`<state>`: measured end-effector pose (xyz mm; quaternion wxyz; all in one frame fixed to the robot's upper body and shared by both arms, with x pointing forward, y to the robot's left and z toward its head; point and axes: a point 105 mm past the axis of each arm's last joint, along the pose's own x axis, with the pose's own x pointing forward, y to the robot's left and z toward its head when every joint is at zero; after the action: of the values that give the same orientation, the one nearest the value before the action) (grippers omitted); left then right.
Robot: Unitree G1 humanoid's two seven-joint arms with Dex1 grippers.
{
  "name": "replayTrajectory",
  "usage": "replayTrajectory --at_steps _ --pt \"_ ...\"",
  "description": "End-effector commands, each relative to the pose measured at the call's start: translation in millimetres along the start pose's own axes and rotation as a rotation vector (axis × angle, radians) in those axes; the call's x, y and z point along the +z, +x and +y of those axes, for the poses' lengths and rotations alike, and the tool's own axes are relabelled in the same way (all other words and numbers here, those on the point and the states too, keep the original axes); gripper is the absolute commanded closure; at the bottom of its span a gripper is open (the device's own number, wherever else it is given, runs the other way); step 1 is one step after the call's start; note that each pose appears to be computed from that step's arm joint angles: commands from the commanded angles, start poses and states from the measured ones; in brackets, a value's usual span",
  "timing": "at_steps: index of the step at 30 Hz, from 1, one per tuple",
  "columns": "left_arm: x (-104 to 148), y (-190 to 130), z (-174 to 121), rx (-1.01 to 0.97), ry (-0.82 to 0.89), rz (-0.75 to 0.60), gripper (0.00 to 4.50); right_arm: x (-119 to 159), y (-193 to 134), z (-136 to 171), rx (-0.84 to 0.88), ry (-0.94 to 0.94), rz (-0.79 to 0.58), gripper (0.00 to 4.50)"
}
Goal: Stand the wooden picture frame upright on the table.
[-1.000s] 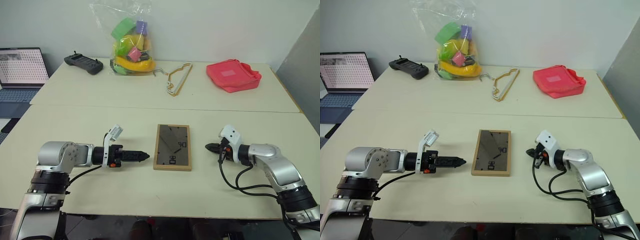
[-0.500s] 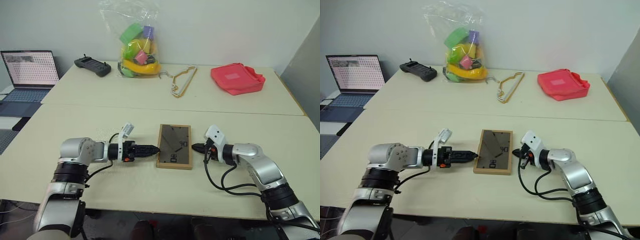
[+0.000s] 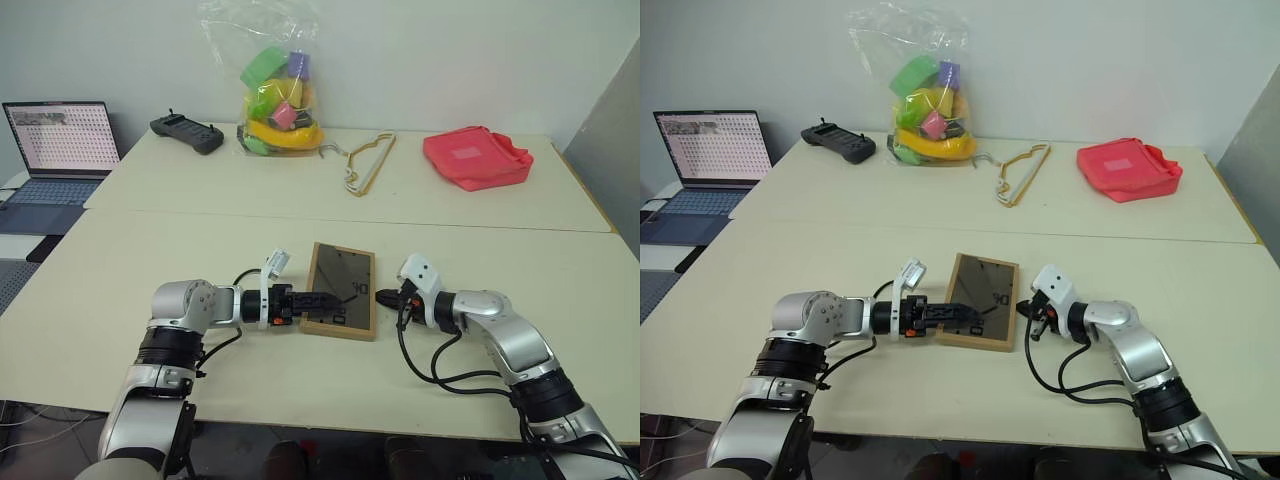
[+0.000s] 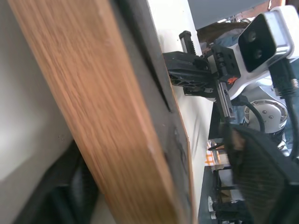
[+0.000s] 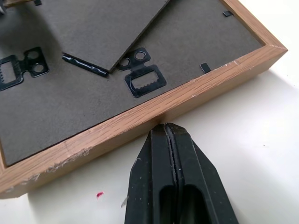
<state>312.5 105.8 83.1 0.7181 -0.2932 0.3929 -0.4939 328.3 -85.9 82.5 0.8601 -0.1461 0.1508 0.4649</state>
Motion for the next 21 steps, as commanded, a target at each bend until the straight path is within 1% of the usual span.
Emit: replayTrajectory --at_steps 1,5,8,11,13,15,18,21 --pt "-14.8 -3.7 11.0 0.053 -0.031 0.049 1.52 5.7 -3.4 -3.9 -0.017 -0.021 -0.024 4.5" --pt "-6.9 -12.4 10.8 0.065 -0.021 0.006 2.44 3.5 -10.8 -14.7 -0.057 -0.02 -0.015 4.5" --pt "1.0 -17.3 7.3 0.066 -0.009 -0.032 2.84 4.7 -23.3 -27.5 -0.101 -0.015 -0.011 4.5" --pt "11.2 -20.1 -1.9 0.051 0.01 -0.07 3.08 11.9 -41.2 -40.3 -0.135 -0.008 -0.021 4.5" --pt "19.1 -21.1 -11.1 0.042 0.049 -0.091 3.19 25.6 -53.1 -43.4 -0.125 0.03 -0.061 4.5" --pt "25.3 -22.2 -20.7 0.027 0.083 -0.109 3.2 43.2 -61.5 -41.6 -0.091 0.078 -0.116 4.5" --pt "29.0 -21.9 -33.4 0.002 0.116 -0.119 3.2 70.9 -69.5 -29.1 0.026 0.173 -0.196 4.03" --pt "30.7 -20.1 -41.5 -0.015 0.136 -0.127 3.2 93.3 -72.7 -17.6 0.13 0.227 -0.252 3.37"
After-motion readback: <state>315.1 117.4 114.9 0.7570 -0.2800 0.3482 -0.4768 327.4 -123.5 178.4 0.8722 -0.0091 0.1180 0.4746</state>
